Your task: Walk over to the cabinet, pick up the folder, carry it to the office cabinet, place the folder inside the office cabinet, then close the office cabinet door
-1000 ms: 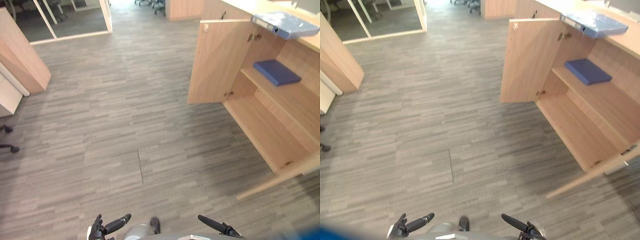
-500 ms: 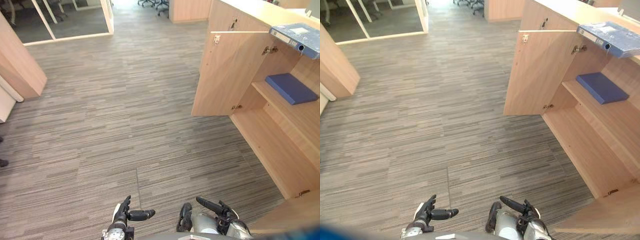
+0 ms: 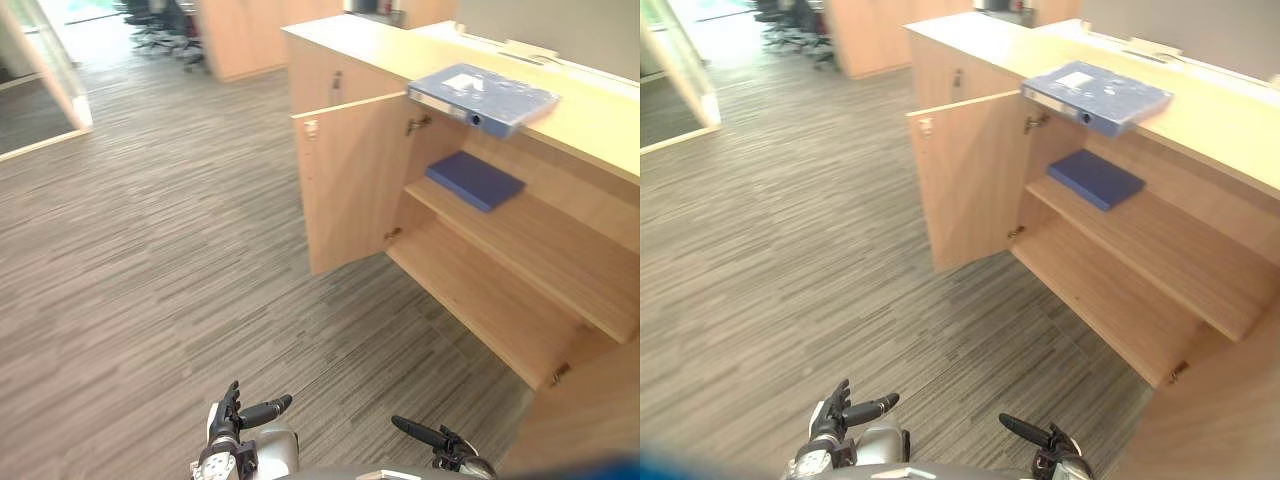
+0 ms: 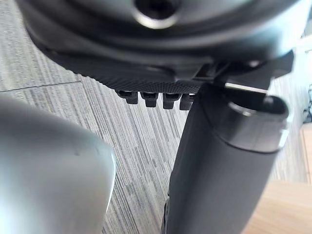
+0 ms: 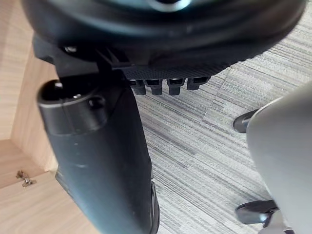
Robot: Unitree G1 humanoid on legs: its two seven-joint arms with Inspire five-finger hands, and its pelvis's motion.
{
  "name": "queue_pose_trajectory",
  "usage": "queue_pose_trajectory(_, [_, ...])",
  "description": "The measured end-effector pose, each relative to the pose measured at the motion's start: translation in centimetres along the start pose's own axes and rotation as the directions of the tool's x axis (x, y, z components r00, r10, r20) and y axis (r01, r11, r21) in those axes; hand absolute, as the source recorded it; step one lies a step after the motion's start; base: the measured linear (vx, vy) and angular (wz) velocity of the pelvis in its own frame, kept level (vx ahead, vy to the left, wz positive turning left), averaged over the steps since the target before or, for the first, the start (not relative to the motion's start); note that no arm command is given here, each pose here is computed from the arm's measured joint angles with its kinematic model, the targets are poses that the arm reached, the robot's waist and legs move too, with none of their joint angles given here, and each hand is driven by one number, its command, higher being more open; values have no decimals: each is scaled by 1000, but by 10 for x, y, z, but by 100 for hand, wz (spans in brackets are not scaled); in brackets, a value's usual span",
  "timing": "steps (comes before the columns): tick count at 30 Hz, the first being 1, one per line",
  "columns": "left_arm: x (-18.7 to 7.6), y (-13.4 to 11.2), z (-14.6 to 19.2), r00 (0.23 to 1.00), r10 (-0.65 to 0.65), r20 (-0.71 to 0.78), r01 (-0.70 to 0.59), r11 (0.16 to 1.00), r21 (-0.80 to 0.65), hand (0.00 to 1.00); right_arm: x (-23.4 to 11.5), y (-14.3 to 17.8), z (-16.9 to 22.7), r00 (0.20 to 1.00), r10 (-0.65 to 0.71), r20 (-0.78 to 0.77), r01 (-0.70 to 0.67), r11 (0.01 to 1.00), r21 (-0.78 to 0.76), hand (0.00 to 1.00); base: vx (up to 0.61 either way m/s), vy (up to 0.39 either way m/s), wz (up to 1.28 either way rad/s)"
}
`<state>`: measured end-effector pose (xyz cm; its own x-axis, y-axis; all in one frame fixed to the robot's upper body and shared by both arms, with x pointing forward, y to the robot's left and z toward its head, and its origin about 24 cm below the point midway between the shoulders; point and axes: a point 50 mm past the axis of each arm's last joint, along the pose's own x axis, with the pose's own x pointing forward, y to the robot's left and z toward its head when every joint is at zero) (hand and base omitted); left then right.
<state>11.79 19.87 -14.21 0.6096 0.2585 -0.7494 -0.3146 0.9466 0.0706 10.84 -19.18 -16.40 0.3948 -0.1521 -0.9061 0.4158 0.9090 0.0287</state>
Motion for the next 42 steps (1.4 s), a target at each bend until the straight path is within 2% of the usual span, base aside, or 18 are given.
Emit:
queue_pose_trajectory(3, [-1, -8, -10, 999, -13, -49, 13, 1000, 6, 100, 0, -10, 1, 1000, -20, 2, 20, 999, -43, 100, 403, 384, -106])
queue_pose_trajectory(7, [2, 0, -7, 999, 0, -51, 1, 1000, 25, 100, 0, 1, 3, 1000, 23, 8, -22, 995, -102, 100, 328, 436, -155])
queue_pose_trajectory(10, [1, 6, -9, 999, -8, -53, 12, 997, 72, 100, 1, -3, 15, 999, 22, 48, -10, 973, -231, 100, 152, 353, -146])
queue_pose_trajectory(13, [1, 17, -15, 996, -19, -90, 36, 982, 186, 100, 3, 5, 26, 996, 46, 74, -24, 962, -272, 100, 113, 79, -108])
queue_pose_trajectory(16, [0, 18, -24, 988, -35, -154, 70, 971, 231, 100, 3, 9, 43, 989, 76, 128, -37, 959, -282, 100, 178, -177, -66])
queue_pose_trajectory(19, [2, 24, -21, 989, -22, -146, 58, 969, 241, 100, 3, 7, 42, 989, 73, 131, -32, 956, -291, 100, 199, -316, -5])
queue_pose_trajectory(20, [2, 21, -21, 989, -27, -146, 61, 970, 236, 100, 3, 3, 39, 991, 63, 121, -23, 952, -306, 100, 226, -359, 13])
queue_pose_trajectory(23, [2, 7, -14, 993, -64, -104, 86, 971, 223, 100, 2, -17, 37, 994, 1, 110, 24, 974, -225, 100, 380, -499, 7])
queue_pose_trajectory(27, [1, -16, -10, 992, -103, -71, 114, 978, 173, 100, -3, -41, 5, 998, -67, 7, 67, 978, -196, 100, 306, -292, 5])
queue_pose_trajectory(31, [1, -15, -5, 994, -95, -49, 101, 985, 142, 100, -5, -44, -8, 996, -75, -37, 67, 982, -178, 100, 290, -109, -40])
queue_pose_trajectory(34, [4, -14, 6, 996, -94, -4, 94, 986, 136, 100, -4, -41, -10, 996, -69, -55, 57, 978, -198, 100, 320, -22, -55])
queue_pose_trajectory(37, [4, -15, 14, 994, -104, 32, 99, 985, 142, 100, 0, -28, 8, 999, -45, -13, 41, 974, -223, 100, 310, 104, -74])
queue_pose_trajectory(40, [2, -18, 10, 993, -115, 23, 111, 985, 132, 100, 3, -14, 27, 999, -6, 46, 17, 972, -232, 100, 333, 222, -54])
queue_pose_trajectory(42, [6, -10, 17, 994, -95, 45, 87, 984, 153, 100, 4, 3, 28, 998, 35, 56, -20, 969, -245, 100, 377, 217, 11])
